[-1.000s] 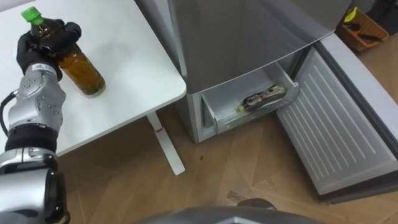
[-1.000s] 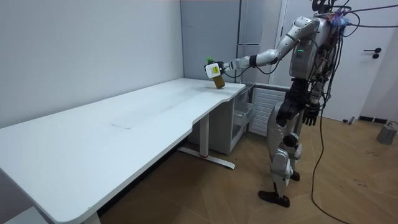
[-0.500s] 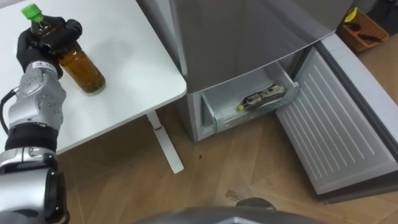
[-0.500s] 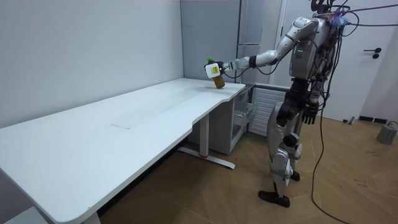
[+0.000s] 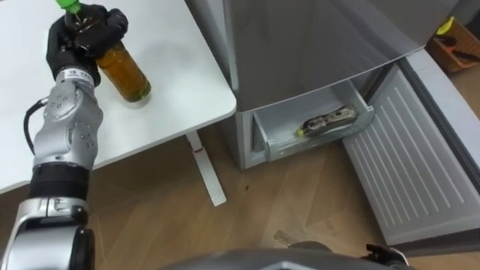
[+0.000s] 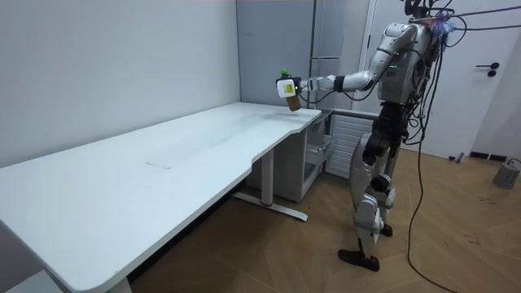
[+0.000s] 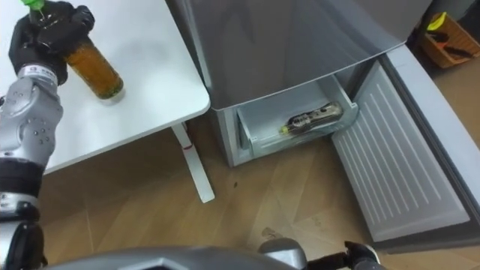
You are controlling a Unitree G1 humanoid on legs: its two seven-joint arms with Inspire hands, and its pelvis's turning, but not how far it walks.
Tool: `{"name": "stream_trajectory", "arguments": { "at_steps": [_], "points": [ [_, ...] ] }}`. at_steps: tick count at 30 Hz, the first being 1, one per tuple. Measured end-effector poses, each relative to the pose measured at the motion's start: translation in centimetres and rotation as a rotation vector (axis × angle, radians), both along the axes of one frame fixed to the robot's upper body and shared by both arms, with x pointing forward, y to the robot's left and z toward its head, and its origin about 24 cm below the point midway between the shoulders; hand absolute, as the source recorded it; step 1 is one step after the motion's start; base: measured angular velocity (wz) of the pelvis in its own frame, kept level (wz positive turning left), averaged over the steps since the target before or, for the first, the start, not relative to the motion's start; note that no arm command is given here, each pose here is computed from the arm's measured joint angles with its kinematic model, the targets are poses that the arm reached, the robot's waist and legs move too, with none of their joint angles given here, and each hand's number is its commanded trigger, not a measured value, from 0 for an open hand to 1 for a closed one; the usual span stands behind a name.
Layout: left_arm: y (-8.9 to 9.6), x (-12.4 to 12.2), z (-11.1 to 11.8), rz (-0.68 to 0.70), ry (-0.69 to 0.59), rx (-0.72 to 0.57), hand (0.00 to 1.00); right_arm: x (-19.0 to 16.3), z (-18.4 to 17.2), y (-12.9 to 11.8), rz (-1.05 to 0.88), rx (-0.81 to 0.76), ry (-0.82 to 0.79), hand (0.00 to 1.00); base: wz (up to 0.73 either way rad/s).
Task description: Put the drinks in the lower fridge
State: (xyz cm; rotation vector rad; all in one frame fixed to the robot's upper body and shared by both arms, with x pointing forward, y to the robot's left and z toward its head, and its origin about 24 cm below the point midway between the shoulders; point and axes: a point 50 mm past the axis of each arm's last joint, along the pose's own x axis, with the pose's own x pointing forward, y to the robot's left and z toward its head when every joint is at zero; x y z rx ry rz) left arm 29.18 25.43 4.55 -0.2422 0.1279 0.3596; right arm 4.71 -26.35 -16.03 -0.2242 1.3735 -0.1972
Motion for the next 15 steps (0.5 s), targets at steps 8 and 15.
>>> {"name": "stream_trajectory", "arguments": {
  "at_steps": [8,15],
  "points": [
    [-1.7,-2.0,1.5,-0.074,-0.112,-0.006,1.0,0.2,-0.2,0.9,-0.076,0.04,-0.042,0.0,0.18],
    [-2.1,-2.8,1.9,-0.112,-0.139,0.016,1.0,0.2,-0.2,0.8,-0.054,0.036,-0.037,0.0,0.15]
  ]
}}
